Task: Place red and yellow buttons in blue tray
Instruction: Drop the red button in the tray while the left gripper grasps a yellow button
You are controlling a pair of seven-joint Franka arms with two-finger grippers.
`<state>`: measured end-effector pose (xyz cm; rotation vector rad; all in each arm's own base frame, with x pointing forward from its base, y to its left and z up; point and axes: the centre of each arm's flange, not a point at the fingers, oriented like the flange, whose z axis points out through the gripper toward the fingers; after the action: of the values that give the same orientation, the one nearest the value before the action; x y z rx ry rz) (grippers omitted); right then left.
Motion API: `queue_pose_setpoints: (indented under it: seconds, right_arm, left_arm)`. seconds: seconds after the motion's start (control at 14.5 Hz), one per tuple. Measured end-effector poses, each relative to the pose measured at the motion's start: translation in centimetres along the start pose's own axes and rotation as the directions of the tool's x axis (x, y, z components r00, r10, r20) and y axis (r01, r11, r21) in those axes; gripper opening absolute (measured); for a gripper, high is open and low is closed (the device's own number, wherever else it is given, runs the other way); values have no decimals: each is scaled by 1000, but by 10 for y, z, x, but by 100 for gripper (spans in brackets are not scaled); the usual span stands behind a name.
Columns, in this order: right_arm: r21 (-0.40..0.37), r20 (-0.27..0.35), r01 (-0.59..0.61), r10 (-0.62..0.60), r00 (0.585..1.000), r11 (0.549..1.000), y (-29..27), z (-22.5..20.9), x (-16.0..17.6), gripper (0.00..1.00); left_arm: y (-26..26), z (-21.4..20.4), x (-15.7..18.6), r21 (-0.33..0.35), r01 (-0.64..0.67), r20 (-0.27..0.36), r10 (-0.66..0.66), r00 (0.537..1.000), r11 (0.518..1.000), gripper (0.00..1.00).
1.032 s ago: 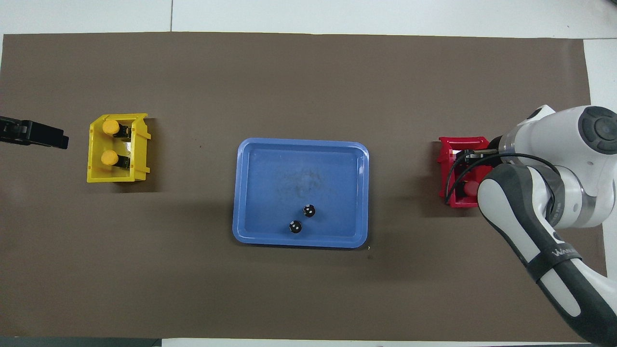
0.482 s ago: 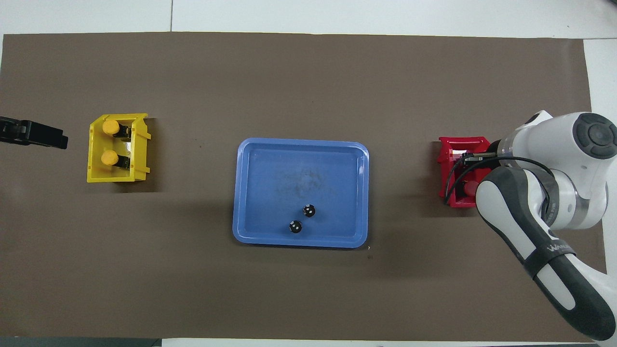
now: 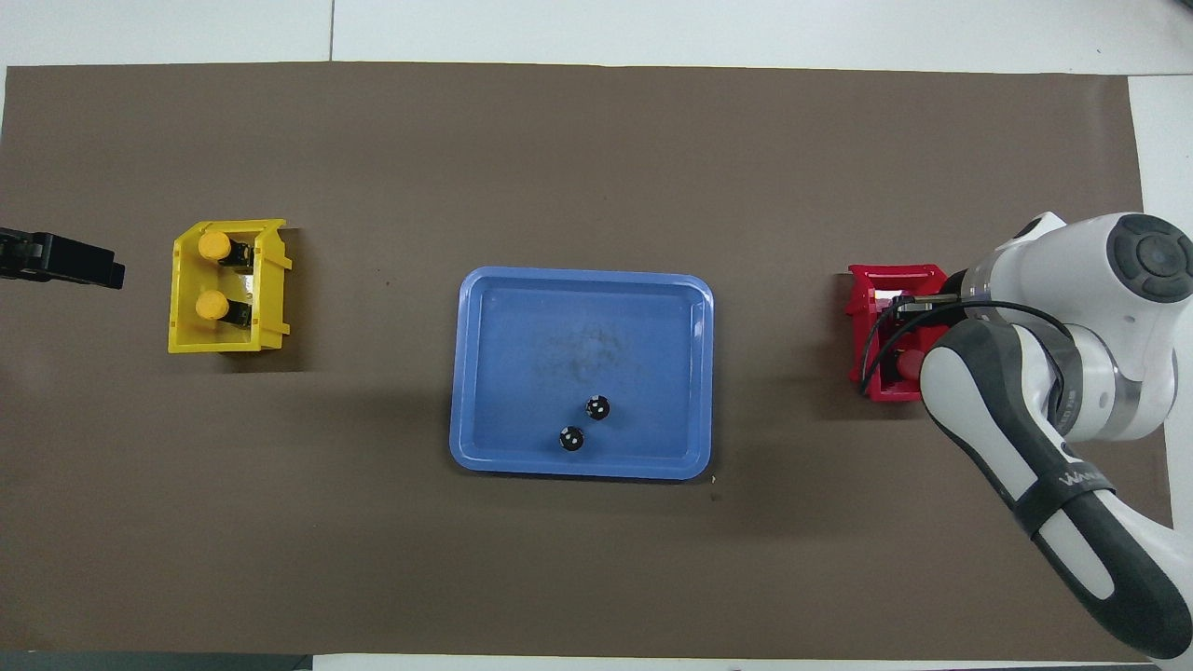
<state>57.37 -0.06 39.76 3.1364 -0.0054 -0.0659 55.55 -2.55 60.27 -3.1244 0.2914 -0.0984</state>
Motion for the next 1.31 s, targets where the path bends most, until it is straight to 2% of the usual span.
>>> queue_pose_setpoints:
  seconds: [0.14,0.28,0.55,0.83,0.96,1.1,1.31]
  right_arm:
    - [-21,14,22,-22,1000,1000,-6,-37,12,41]
    - [-25,14,27,-27,1000,999,-35,-66,24,41]
    - [6,-66,-64,64,996,998,-160,-83,39,41]
    - [24,-78,-125,126,989,992,-307,-25,15,41]
    - [24,-77,-119,121,990,993,-358,8,1,41]
    - [21,-72,-123,124,990,992,-383,26,-8,41]
    - [17,-66,-127,128,990,992,-391,40,-12,41]
  left_arm:
    - [-2,24,7,8,1,-56,-1,998,1000,97]
    - [-3,67,15,12,3,-74,-2,997,1000,83]
    - [-7,144,43,17,21,-88,-19,996,1000,77]
    - [-11,193,61,9,80,-112,-78,991,997,76]
    - [-19,206,63,8,98,-110,-97,989,995,75]
    - [-25,211,62,8,109,-105,-108,989,994,75]
    - [-26,215,62,6,112,-98,-110,989,994,75]
